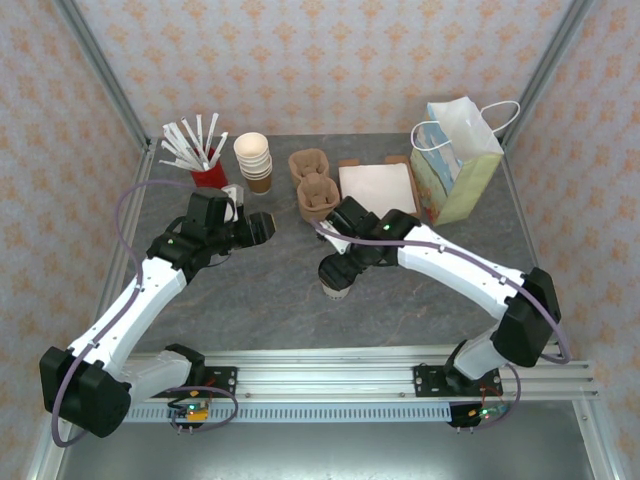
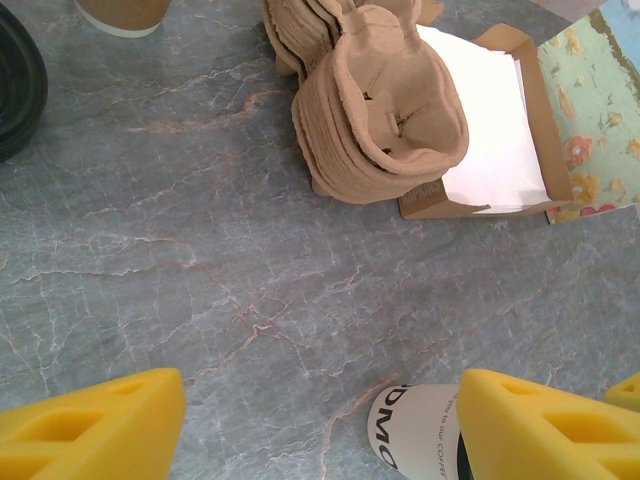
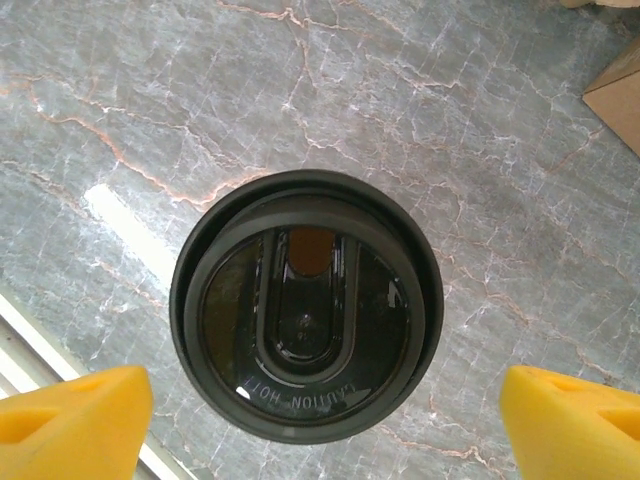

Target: Pack the takeout coffee

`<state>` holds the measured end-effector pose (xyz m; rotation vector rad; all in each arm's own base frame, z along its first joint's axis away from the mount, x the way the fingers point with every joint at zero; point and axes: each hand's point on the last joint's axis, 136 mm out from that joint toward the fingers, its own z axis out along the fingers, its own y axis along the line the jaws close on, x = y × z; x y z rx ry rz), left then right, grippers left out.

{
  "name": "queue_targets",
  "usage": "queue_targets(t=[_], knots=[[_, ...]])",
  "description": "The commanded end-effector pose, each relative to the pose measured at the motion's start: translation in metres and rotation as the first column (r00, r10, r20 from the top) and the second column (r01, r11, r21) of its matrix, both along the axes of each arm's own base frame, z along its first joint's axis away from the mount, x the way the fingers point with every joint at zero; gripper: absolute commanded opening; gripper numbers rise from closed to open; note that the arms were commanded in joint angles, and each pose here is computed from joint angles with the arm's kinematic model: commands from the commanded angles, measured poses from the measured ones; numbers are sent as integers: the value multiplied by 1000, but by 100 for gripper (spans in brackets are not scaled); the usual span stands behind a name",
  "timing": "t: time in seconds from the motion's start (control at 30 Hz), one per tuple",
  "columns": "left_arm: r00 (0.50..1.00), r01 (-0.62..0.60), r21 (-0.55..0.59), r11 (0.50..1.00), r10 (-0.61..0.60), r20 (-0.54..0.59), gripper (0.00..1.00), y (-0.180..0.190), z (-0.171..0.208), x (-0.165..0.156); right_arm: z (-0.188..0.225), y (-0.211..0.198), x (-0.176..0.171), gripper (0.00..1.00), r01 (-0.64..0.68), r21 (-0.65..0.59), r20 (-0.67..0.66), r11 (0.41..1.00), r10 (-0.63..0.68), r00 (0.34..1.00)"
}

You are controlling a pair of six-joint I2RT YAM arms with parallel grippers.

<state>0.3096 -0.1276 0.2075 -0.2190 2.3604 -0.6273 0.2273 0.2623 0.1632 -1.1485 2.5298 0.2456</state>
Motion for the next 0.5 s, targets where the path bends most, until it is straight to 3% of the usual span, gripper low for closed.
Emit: queue_targets(t=[0.0, 0.47], knots=[[1000, 20, 0, 1000, -20, 18, 73, -4, 9, 2, 1, -5, -7, 91, -45, -37, -30, 998, 44, 999], [1000, 15, 15, 1000, -16, 17, 73, -1, 8, 1, -18, -1, -4, 89, -116, -98, -53, 988, 111, 992]])
